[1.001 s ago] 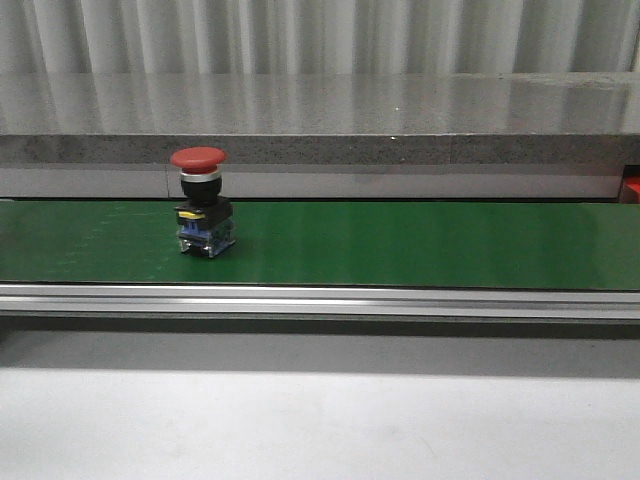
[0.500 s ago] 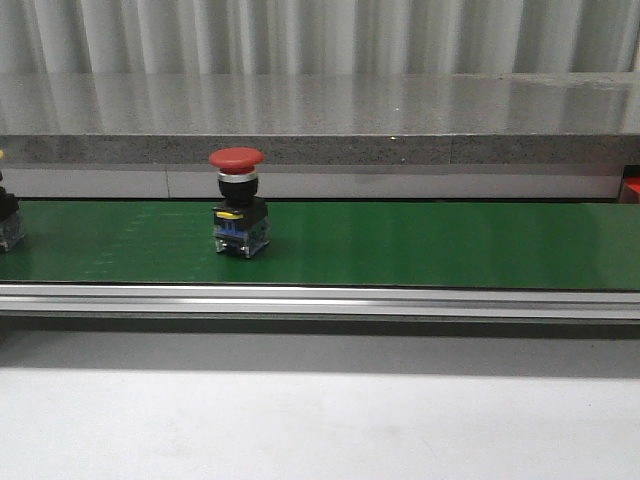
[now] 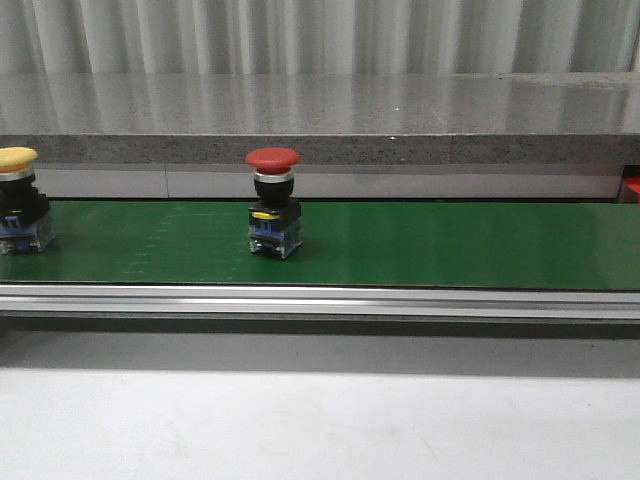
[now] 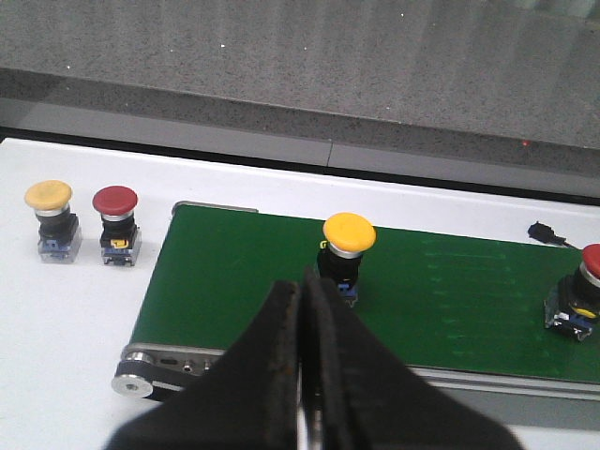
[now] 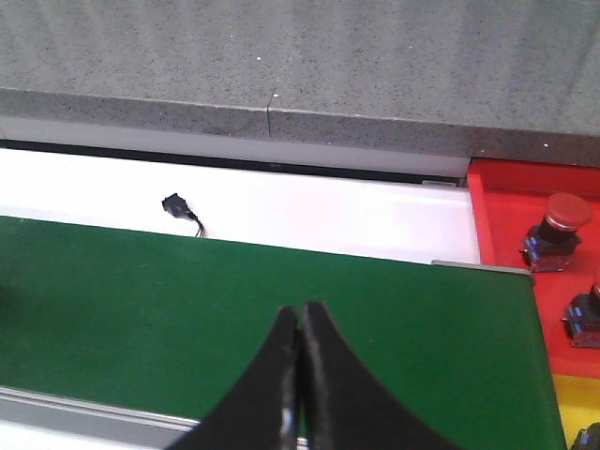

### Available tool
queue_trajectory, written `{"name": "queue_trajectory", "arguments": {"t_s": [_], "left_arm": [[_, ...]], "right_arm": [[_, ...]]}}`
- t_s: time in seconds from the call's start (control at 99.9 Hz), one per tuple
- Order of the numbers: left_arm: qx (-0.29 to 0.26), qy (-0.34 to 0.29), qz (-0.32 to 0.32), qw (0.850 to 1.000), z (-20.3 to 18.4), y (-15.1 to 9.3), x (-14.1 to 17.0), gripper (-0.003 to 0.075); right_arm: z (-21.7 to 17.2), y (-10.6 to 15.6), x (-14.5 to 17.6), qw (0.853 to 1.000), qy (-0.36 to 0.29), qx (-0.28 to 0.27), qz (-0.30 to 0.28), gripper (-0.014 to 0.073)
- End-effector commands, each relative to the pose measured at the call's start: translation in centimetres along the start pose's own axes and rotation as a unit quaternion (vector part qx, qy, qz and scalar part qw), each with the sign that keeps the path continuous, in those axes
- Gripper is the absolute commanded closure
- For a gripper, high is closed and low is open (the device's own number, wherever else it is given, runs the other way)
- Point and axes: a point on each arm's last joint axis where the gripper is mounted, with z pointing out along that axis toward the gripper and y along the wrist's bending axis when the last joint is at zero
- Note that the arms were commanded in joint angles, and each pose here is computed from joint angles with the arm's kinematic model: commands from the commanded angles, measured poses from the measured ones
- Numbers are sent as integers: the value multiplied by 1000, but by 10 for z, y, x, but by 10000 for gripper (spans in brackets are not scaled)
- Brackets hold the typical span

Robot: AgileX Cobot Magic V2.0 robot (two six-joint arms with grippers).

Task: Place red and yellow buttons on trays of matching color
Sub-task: 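Move the right gripper down toward the red button on the belt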

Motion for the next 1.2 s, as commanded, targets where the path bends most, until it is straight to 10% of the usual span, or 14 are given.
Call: {"name": "queue_trajectory", "arguments": {"t_s": [0.0, 0.18, 0.44, 1.191], "left_arm": [[18, -46, -1, 999, -3, -4, -14, 741], [18, -46, -1, 999, -3, -4, -14, 741], [18, -46, -1, 999, -3, -4, -14, 741], [18, -46, -1, 999, -3, -4, -14, 741]], "right_arm": [[-4, -1, -14, 999, -46, 8, -4, 662], [-4, 0, -10, 1000, -25, 3, -5, 531], [-4, 1, -7, 1000, -10, -1, -4, -57], [109, 74, -18, 965, 186, -168, -74, -68]]}}
